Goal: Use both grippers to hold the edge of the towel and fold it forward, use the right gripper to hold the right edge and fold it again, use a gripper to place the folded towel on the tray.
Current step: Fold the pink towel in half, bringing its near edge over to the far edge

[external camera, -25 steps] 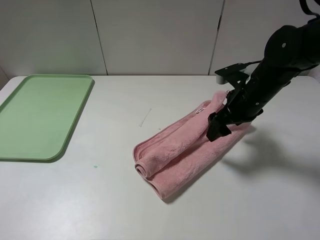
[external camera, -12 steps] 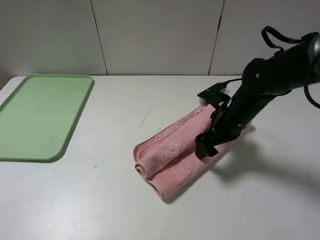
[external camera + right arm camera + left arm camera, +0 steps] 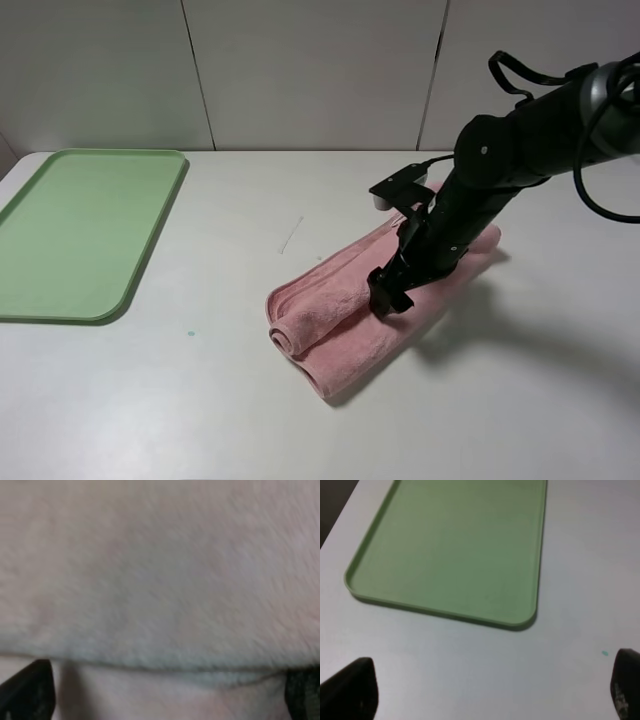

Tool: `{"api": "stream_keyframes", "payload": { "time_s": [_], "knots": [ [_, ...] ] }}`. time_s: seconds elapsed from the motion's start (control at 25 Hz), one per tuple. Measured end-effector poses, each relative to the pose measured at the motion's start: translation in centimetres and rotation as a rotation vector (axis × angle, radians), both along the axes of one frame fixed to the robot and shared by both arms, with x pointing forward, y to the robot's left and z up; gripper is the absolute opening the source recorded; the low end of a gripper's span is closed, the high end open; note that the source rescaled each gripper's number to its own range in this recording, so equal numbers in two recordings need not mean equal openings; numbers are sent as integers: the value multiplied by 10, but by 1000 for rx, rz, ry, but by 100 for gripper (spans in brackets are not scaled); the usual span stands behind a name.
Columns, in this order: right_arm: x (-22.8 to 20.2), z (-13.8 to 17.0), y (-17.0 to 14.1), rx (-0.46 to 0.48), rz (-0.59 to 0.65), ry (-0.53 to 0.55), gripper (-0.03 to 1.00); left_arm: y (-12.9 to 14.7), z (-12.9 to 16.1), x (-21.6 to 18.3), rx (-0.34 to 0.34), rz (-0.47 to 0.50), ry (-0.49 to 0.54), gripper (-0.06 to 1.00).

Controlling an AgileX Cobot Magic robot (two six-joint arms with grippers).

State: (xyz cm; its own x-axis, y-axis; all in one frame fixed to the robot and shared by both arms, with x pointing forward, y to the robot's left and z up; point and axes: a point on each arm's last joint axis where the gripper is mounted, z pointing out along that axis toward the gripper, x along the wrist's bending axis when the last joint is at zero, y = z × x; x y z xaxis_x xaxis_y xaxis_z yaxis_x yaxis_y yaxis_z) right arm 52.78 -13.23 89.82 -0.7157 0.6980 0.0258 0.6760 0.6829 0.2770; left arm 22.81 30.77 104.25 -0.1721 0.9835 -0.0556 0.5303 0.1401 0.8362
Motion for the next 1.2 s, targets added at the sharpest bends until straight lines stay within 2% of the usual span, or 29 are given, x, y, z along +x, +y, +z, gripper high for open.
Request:
{"api": "stream_keyframes", "payload": {
  "time_s": [0.4,0.6,0.84,1.2],
  "knots": [
    [9,26,39,43,48,-76,100,0,0,0,0,0,0,92],
    [13,31,42,53,40,-88,100,0,0,0,0,0,0,92],
    [10,30,38,9,33,-53,100,0,0,0,0,0,0,92],
    [13,31,42,57,3,-80,100,0,0,0,0,0,0,92]
  ]
}}
